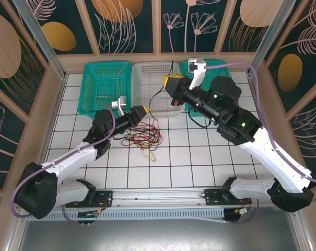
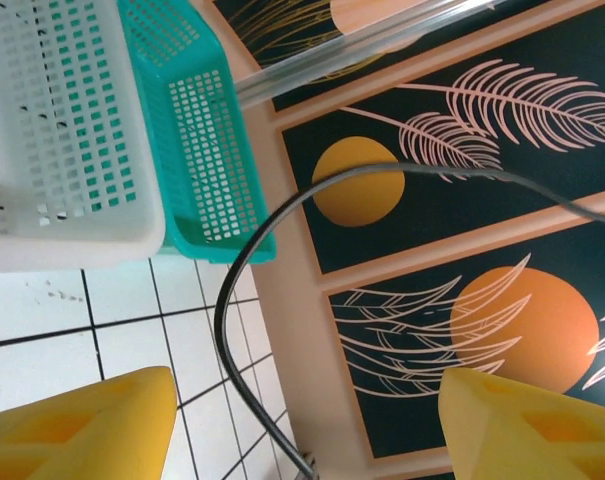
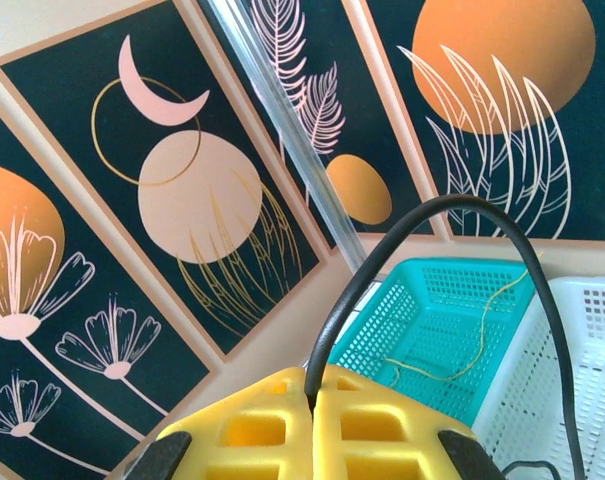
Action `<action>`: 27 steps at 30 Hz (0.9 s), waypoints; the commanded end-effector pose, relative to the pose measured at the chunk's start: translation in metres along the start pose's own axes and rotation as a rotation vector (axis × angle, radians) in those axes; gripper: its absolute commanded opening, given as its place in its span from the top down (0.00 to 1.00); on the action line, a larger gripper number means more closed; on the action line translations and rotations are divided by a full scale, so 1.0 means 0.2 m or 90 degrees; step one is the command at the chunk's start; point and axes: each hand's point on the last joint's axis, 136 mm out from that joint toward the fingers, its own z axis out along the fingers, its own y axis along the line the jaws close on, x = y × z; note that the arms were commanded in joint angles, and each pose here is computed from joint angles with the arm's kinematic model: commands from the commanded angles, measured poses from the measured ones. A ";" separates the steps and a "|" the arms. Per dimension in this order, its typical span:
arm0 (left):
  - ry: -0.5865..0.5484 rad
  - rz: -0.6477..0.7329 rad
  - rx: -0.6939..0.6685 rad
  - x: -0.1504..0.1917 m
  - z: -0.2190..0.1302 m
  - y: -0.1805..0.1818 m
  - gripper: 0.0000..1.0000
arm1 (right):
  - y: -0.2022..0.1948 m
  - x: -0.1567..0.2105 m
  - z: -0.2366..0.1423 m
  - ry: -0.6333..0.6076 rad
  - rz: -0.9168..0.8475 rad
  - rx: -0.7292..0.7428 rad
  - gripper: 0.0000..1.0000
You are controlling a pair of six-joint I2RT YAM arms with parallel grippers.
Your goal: Untangle the cables
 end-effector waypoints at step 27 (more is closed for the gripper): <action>0.050 -0.019 0.016 0.09 0.12 0.03 0.45 | 0.18 -0.12 0.24 -0.043 0.044 -0.113 1.00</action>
